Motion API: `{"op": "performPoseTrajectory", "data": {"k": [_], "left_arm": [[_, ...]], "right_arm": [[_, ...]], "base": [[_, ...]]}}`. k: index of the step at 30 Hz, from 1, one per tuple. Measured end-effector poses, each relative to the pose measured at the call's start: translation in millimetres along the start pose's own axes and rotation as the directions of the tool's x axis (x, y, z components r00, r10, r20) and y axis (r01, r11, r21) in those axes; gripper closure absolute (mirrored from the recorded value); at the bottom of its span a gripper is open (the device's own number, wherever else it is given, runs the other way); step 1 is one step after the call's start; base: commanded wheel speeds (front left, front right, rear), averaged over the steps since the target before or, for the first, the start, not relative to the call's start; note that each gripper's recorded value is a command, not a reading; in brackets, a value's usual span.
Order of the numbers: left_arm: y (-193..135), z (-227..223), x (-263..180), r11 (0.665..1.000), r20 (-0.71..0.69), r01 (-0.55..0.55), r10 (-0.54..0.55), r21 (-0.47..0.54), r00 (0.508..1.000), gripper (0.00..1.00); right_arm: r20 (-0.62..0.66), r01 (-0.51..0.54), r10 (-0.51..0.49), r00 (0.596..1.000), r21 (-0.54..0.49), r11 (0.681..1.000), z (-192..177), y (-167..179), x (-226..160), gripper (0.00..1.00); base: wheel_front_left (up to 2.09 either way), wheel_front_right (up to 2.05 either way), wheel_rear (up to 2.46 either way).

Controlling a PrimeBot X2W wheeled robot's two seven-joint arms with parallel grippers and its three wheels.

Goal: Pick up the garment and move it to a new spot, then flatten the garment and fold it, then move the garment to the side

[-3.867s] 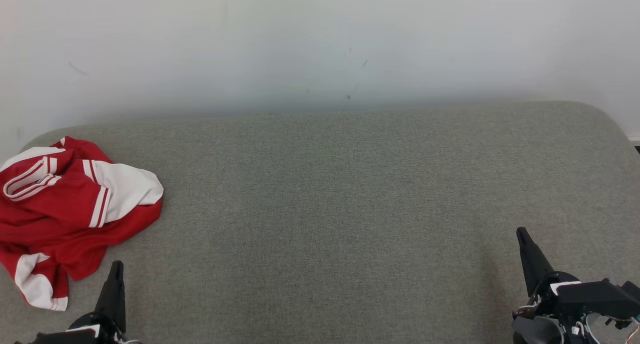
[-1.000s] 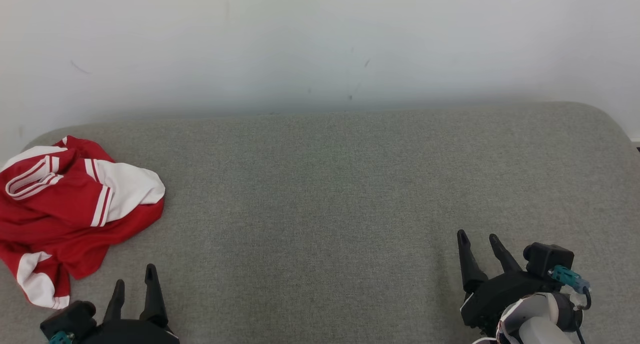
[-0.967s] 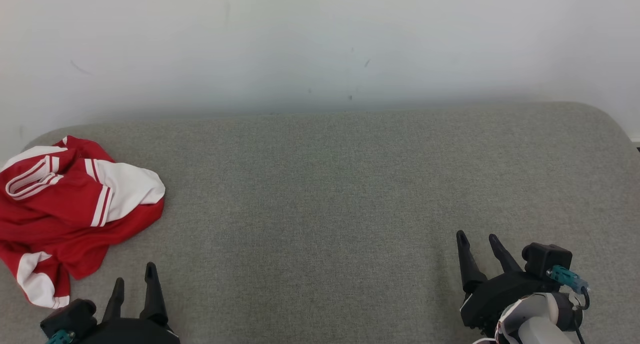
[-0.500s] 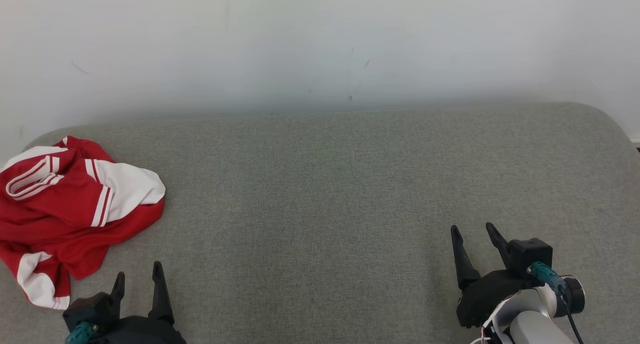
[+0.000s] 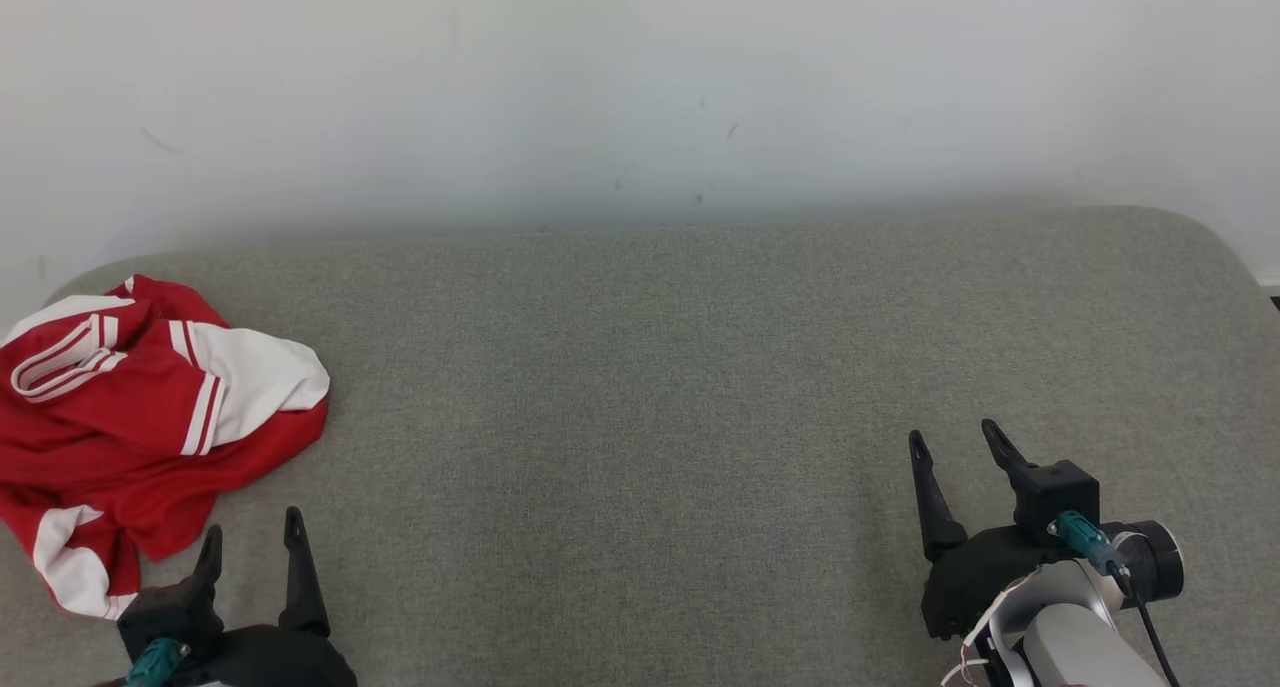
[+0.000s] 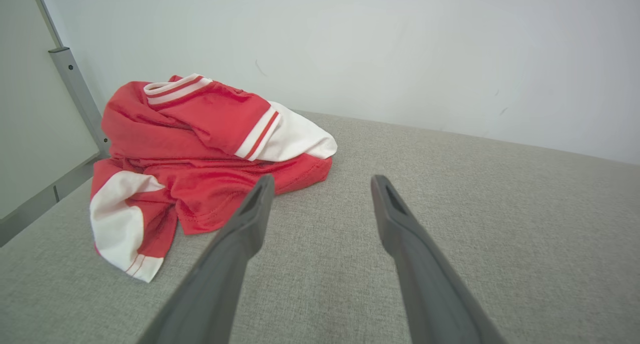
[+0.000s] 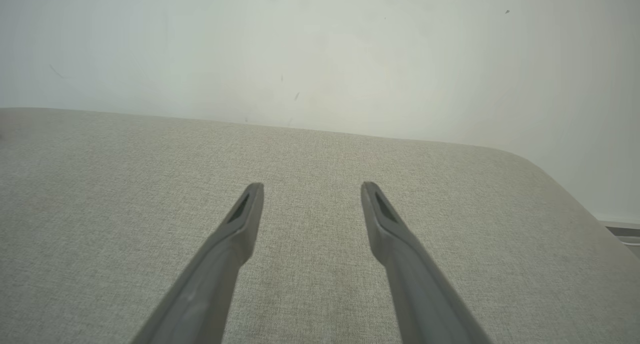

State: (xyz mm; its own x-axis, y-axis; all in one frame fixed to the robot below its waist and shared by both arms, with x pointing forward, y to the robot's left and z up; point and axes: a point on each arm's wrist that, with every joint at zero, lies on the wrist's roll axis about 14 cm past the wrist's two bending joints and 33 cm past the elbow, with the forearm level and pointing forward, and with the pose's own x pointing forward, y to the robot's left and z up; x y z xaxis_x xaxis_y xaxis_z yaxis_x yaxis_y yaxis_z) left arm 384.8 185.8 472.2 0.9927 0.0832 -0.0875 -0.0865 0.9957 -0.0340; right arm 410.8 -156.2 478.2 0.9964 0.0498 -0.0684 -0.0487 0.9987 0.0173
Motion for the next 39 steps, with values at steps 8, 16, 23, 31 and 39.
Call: {"op": "performPoseTrajectory", "data": {"k": [8, 16, 23, 31, 39], "left_arm": [[12, 4, 2, 1.000, 0.011, -0.030, 0.030, 0.003, 0.999, 0.00], [11, 6, 4, 1.000, 0.018, -0.028, 0.027, 0.006, 0.999, 0.00], [13, 6, 2, 0.999, 0.010, -0.032, 0.032, 0.012, 0.999, 0.00], [36, 10, -8, 0.995, 0.018, -0.097, 0.097, 0.015, 0.995, 0.00], [66, 15, -25, 0.983, 0.032, -0.183, 0.182, 0.005, 0.983, 0.00]], "right_arm": [[-0.001, 0.027, -0.027, 1.000, 0.012, 1.000, 0, -8, 1, 0.00], [-0.002, 0.054, -0.054, 0.999, 0.021, 0.998, -1, -17, 2, 0.00], [0.000, 0.060, -0.060, 0.998, 0.023, 0.998, -1, -20, 4, 0.00], [-0.002, -0.001, 0.001, 1.000, 0.023, 1.000, -2, 3, 13, 0.00], [0.003, -0.084, 0.084, 0.996, 0.020, 0.996, 0, 36, 24, 0.00]], "base": [[0.00, 0.00, 0.00], [0.00, 0.00, 0.00], [0.00, 0.00, 0.00], [0.00, 0.00, 0.00], [0.00, 0.00, 0.00]]}}
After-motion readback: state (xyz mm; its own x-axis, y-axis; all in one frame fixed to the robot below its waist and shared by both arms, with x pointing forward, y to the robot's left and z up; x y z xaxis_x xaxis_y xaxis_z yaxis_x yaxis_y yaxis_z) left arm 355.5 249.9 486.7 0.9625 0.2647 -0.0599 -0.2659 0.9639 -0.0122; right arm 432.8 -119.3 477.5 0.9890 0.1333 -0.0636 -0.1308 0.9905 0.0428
